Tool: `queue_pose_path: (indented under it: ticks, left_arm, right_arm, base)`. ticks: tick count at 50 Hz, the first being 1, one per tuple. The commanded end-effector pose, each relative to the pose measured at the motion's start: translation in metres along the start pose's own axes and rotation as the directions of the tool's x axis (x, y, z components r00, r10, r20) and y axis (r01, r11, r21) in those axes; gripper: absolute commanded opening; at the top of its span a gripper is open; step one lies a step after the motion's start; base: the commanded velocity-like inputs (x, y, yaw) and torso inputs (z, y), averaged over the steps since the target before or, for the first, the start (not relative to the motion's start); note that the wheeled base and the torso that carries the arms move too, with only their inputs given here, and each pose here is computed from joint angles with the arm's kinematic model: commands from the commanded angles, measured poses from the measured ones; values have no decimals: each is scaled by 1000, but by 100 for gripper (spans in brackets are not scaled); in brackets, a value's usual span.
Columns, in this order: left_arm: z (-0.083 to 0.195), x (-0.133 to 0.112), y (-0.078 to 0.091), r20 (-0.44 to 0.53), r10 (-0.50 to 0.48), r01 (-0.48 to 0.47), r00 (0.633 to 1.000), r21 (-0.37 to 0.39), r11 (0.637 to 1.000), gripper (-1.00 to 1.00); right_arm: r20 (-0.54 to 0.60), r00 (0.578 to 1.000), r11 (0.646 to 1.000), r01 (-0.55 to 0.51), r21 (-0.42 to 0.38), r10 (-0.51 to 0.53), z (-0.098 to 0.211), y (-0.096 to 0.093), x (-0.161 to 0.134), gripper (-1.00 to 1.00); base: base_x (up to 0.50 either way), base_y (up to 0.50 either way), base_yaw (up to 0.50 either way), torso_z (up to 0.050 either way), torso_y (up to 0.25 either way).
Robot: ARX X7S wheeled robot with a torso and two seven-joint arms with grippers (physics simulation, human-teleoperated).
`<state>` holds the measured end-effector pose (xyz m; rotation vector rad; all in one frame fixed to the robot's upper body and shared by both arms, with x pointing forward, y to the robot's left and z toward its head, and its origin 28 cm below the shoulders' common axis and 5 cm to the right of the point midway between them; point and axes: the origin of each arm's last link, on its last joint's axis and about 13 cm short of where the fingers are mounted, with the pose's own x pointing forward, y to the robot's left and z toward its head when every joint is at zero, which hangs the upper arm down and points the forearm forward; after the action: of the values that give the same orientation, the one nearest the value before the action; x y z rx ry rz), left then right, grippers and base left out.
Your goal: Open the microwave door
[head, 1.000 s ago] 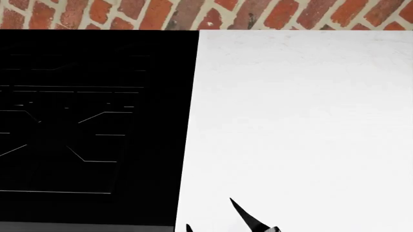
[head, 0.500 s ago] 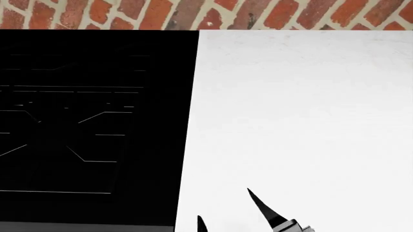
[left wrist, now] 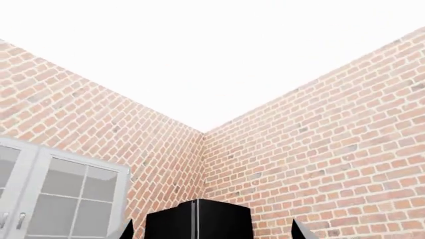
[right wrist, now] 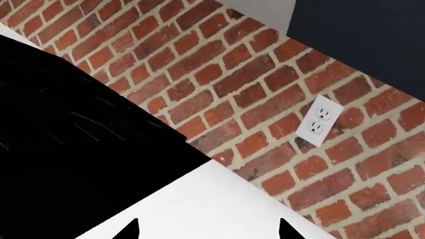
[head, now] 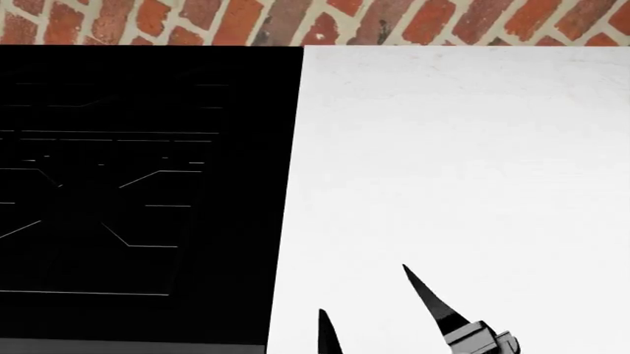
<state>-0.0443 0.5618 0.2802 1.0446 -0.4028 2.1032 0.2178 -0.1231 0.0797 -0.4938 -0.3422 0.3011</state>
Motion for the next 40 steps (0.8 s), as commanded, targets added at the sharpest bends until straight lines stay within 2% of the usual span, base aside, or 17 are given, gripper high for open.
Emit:
queue_pose_path:
  ticks: [1,6,11,13,14,15,16,18,26,30,34,40]
  left_arm:
    - [-14,-47,-10,117,-164,159,979,54,986,100]
    - [14,-89,-64,180,-282,275,942,66,959,100]
    - [52,-115,-106,266,-347,346,900,52,937,100]
    - [78,-119,-121,331,-336,351,882,16,936,100]
    - [100,-120,-129,388,-329,358,861,-3,934,100]
    - [109,-121,-132,403,-323,359,856,-14,933,100]
    - [128,-122,-138,443,-318,365,838,-23,931,100]
    - [146,-128,-149,486,-322,377,813,-17,926,100]
    - [201,-160,-178,546,-344,440,764,-50,897,100]
    - [216,-169,-189,542,-355,454,762,-56,889,100]
    - [233,-172,-198,553,-356,460,753,-55,886,100]
    - [262,-171,-202,582,-326,460,745,-94,883,100]
  right_arm:
    - [43,996,997,-74,7,74,2,7,11,100]
    - [56,992,993,-116,25,114,0,16,11,100]
    - [65,986,987,-154,42,151,-3,26,9,100]
    - [70,983,984,-171,48,167,-2,31,10,100]
    - [77,981,982,-181,53,177,-2,34,9,100]
    - [79,980,981,-185,53,180,-2,35,9,100]
    - [83,979,980,-190,59,185,-1,36,8,100]
    - [87,979,980,-191,63,185,-1,37,7,100]
    - [90,977,977,-199,77,192,-4,40,6,100]
    - [90,977,977,-199,80,192,-4,40,6,100]
    - [90,976,976,-204,82,196,-5,41,5,100]
    - [89,976,975,-206,87,199,-6,42,5,100]
  base:
    - [0,0,0,0,0]
    - [0,0,0,0,0]
    - [0,0,0,0,0]
    - [0,0,0,0,0]
    - [0,0,0,0,0]
    - [0,0,0,0,0]
    - [0,0,0,0,0]
    - [0,0,0,0,0]
    - [0,0,0,0,0]
    - [0,0,0,0,0]
    - [0,0,0,0,0]
    - [0,0,0,0,0]
